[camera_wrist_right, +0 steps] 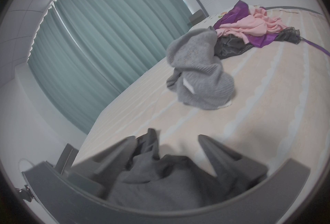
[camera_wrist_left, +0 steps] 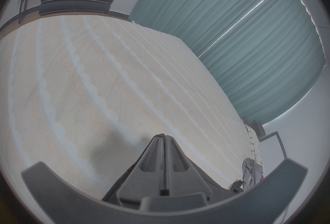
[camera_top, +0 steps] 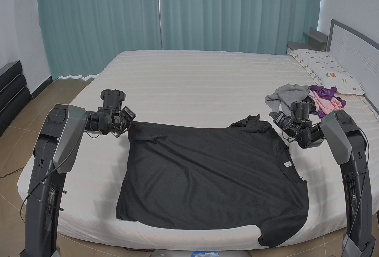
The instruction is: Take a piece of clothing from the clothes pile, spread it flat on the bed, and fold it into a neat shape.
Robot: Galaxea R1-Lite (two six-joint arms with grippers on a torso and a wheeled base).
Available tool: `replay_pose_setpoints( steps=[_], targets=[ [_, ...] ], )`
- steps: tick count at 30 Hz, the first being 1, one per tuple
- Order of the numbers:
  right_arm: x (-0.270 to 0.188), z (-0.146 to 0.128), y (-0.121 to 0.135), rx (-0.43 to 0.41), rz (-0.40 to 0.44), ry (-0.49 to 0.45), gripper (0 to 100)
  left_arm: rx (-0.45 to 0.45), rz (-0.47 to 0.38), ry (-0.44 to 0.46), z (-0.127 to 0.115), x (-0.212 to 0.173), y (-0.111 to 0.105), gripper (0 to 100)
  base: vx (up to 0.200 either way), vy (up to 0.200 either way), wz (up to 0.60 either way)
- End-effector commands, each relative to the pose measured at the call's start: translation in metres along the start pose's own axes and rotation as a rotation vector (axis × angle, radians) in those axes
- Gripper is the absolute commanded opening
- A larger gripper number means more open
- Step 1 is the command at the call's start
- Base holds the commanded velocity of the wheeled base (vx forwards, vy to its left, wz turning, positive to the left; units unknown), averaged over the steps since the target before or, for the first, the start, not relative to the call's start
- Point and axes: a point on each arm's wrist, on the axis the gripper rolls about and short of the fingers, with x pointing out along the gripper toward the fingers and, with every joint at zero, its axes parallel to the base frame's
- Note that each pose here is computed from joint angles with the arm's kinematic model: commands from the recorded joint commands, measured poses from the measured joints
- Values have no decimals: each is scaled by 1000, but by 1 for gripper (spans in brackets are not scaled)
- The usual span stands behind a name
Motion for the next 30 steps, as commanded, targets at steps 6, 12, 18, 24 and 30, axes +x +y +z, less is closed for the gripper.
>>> replay_pose_setpoints(
  steps=[6, 12, 18, 24, 30],
  targets=[
    [-11, -12, 24, -50, 48, 96, 100, -6, 25, 21, -5, 1, 6, 0, 0, 0, 0],
    [3, -23, 24, -97, 47, 90, 100, -7, 43, 32, -7, 0, 11, 0, 0, 0, 0],
    [11, -25, 19, -124, -12, 95, 100, -7, 42, 32, -6, 0, 11, 0, 0, 0, 0],
    [16, -32, 14, -138, -20, 96, 0, -2, 39, 38, -9, 0, 9, 0, 0, 0, 0],
    [16, -32, 14, -143, -22, 89, 0, 0, 39, 38, -9, 0, 9, 0, 0, 0, 0]
  ],
)
